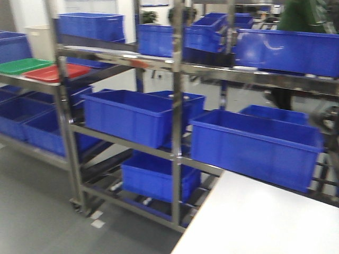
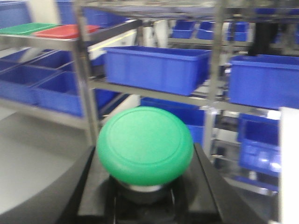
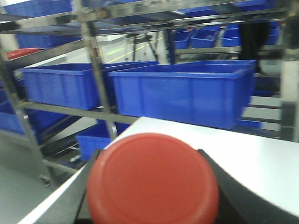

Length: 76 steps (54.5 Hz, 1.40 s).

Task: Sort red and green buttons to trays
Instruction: 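Drive the base, holding both buttons, to the counter with the trays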

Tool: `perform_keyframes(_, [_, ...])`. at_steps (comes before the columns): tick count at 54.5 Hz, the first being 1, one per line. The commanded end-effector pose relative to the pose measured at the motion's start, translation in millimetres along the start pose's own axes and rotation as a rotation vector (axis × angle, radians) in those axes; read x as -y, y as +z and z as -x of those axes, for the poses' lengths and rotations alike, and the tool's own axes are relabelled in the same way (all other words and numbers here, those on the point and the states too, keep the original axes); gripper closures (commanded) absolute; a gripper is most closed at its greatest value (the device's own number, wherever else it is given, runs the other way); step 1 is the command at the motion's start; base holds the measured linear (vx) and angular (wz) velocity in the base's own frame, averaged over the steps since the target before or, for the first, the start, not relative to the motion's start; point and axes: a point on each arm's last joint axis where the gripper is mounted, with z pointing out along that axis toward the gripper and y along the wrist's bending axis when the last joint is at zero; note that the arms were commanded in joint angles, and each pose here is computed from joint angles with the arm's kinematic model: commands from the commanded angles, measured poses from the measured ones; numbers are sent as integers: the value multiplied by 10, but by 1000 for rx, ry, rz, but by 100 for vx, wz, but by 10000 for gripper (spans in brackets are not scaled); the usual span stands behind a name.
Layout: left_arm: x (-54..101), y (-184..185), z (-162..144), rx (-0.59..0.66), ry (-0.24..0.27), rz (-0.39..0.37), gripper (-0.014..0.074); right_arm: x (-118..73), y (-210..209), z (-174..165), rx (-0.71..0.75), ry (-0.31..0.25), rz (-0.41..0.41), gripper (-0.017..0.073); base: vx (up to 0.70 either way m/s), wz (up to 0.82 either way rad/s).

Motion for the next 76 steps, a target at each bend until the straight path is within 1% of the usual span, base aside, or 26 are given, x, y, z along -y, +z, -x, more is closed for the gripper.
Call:
perform_keyframes(1, [34,-20,150,92,5,-38,594,-52,-7,157,85,-19,43,567,-16,62])
perform_keyframes(44, [34,-20,150,92,5,-38,594,-52,-7,157,85,-19,43,567,-10,58])
perform_keyframes(60, [34,-20,150,92,5,-38,594,-52,-7,157,85,-19,43,567,7,66])
perform_keyframes(76, [34,-25,151,95,4,-39,594,-51,-7,156,83,-19,42,567,22,50])
